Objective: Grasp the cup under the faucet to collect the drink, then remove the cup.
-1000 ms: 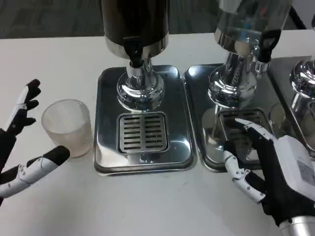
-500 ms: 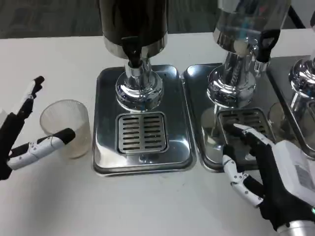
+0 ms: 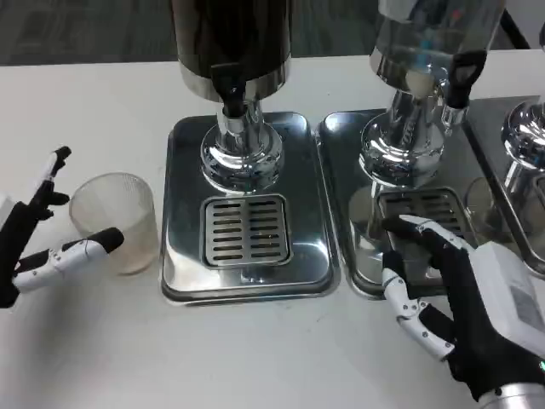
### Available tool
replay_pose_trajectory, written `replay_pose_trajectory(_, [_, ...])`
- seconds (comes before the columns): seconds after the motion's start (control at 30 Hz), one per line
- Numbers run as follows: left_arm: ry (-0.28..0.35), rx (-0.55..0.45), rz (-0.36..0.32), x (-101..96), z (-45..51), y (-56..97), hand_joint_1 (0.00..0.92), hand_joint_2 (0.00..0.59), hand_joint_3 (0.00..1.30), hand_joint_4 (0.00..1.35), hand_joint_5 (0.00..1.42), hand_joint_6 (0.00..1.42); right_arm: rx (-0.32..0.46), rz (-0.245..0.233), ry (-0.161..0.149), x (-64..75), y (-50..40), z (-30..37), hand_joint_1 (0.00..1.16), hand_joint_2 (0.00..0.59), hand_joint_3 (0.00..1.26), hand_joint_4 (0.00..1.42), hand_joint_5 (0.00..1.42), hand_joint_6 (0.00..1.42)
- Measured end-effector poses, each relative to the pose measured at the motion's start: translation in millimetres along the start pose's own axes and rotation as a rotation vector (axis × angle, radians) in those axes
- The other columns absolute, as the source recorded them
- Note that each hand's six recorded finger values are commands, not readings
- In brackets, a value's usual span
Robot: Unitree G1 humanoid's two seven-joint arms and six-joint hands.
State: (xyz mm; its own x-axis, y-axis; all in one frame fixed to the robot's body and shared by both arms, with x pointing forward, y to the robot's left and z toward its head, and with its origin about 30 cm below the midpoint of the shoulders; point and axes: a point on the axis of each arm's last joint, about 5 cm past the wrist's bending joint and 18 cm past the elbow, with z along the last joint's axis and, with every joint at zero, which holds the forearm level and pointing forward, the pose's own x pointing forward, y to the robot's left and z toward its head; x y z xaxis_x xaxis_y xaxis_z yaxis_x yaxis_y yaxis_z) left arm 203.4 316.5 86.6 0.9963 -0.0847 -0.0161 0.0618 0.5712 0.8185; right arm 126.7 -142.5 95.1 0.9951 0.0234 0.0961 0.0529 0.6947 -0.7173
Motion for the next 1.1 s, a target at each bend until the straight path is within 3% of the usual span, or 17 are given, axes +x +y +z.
replay_pose_trajectory(0.3, [0.035,0.038,-0.072,4.5,-5.3,-3.7,0.15,0.0,0.0,0.0,0.29,0.34,0.002,0.005,-0.001,-0.2,-0.1,1.8,0.4,0.47,0.38,0.31,0.27,0.39])
replay_pose_trajectory(0.6, [0.025,0.064,-0.034,11.5,-3.4,-0.9,0.173,0.003,0.0,0.09,0.36,0.39,0.014,-0.011,-0.021,-2.6,-6.3,8.5,0.4,0.47,0.39,0.32,0.27,0.39])
replay_pose_trajectory(1.1, [0.034,0.095,-0.065,22.1,-0.8,-3.0,0.193,0.01,0.0,0.15,0.44,0.51,0.026,-0.012,-0.027,-5.4,-9.9,12.7,0.4,0.47,0.4,0.32,0.27,0.39])
